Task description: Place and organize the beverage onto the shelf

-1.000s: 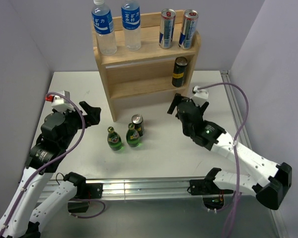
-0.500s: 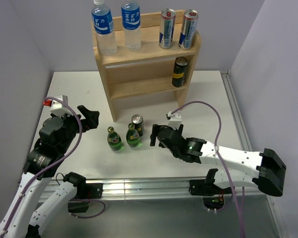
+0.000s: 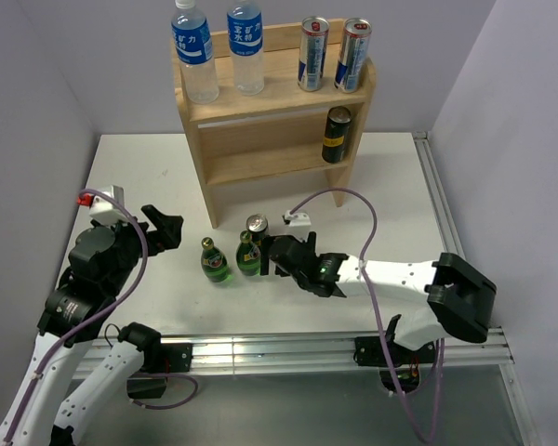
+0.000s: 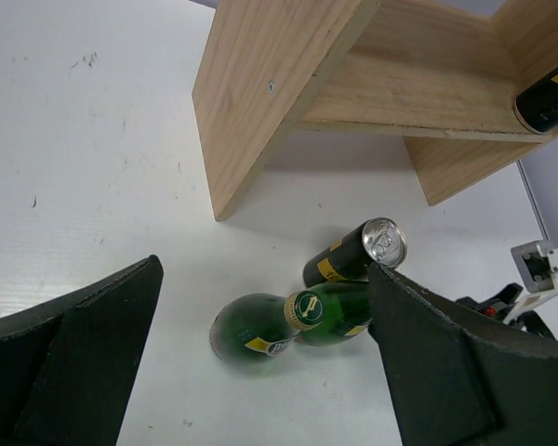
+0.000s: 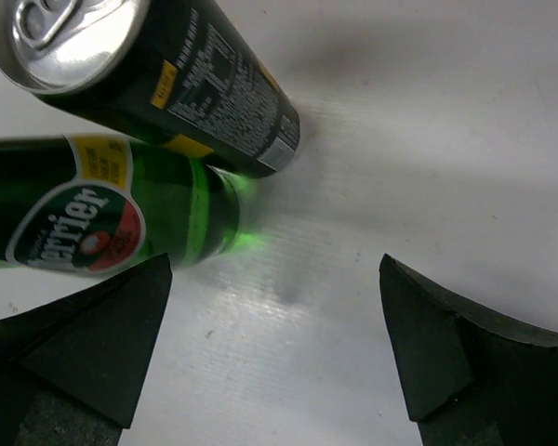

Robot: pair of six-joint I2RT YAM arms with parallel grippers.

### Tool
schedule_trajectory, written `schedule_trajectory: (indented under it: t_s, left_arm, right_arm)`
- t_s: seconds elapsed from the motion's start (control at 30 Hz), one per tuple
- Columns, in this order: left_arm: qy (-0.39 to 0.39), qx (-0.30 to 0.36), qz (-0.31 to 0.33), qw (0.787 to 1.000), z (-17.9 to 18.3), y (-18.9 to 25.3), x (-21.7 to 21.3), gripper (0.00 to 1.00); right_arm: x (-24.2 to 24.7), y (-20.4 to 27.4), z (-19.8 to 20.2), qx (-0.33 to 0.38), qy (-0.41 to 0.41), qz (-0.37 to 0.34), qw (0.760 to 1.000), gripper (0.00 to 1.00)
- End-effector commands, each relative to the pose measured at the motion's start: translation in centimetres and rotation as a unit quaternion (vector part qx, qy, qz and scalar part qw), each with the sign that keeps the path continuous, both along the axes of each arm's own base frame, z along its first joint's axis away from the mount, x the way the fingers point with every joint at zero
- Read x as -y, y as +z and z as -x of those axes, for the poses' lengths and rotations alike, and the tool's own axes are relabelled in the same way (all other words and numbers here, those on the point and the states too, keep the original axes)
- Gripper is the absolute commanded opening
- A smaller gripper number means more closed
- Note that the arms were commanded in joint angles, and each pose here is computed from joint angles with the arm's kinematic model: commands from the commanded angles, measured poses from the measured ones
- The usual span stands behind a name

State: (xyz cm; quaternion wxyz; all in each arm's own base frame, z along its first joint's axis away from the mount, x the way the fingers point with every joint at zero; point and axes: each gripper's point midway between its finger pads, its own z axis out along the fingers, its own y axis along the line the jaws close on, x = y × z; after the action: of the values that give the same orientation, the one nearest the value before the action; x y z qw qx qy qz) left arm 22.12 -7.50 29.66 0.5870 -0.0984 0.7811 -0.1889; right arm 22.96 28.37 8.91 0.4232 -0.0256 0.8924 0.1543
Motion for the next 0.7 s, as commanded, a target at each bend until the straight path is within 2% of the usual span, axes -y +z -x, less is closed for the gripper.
schedule_trajectory:
  t_s: [0.0,0.67]
  left_arm:
    - [0.005,0.011,-0.005,1.000,0.4,0.9,-0.5,0.99]
    - [-0.008,0.004,-0.037,0.999,0.6,0.2,-0.6,0.99]
  right_arm:
    - [-2.9,2.2,-1.9,0.031,0.002,-0.028,0.999,1.00]
    - [-5.1,1.0,-6.3,0.053,-0.030,-0.001,0.998,1.00]
